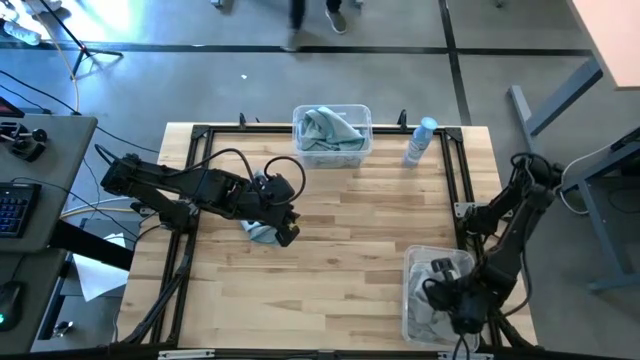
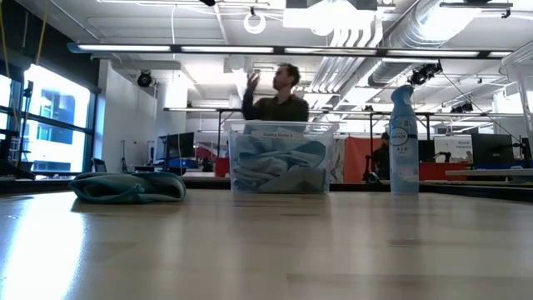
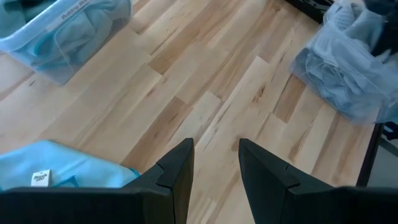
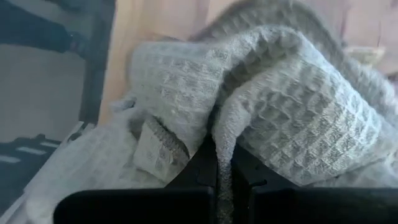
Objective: Sort microfiber towel by color & place in baskets
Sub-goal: Put the gray microfiber towel into the bottom transparent bin
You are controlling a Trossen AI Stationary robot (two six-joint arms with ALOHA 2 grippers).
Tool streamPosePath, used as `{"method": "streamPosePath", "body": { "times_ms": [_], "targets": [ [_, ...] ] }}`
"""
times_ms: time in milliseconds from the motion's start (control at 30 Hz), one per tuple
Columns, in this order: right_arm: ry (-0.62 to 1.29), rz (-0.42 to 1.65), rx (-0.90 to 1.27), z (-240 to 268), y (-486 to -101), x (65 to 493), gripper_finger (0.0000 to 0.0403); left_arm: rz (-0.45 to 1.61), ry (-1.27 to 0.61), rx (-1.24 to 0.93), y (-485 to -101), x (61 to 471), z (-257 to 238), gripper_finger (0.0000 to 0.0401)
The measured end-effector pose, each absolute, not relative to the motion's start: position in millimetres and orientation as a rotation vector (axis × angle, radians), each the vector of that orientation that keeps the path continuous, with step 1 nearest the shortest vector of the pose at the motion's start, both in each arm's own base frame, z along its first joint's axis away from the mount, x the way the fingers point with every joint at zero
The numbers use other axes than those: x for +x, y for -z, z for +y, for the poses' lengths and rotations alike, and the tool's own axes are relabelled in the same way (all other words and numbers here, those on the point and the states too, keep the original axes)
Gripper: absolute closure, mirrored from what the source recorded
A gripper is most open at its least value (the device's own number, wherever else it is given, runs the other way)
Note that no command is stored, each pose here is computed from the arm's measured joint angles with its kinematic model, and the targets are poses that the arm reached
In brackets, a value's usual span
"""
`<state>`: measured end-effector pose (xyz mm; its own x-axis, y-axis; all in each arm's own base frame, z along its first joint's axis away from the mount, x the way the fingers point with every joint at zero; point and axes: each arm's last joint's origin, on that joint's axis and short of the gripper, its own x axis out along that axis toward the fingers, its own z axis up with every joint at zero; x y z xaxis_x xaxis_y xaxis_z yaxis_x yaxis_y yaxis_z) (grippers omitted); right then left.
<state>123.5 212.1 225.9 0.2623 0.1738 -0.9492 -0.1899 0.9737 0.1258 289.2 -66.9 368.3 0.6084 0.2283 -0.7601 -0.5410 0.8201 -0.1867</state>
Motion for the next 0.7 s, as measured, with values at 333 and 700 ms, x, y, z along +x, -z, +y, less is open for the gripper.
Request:
{"method": "streamPosePath", "body": {
  "times_ms": [333,700],
  "targets": [
    [-0.176,1.303,0.031,206.0,-206.3,120.4,0.0400,0.816,-0.433,-0.396,-368.1,289.2,-67.1,0.0284],
    [-0.170,1.308,0.026,210.0,-234.4,122.7,0.0304,0.819,-0.427,-0.372,-368.2,289.2,-67.0,0.0284]
  ]
}}
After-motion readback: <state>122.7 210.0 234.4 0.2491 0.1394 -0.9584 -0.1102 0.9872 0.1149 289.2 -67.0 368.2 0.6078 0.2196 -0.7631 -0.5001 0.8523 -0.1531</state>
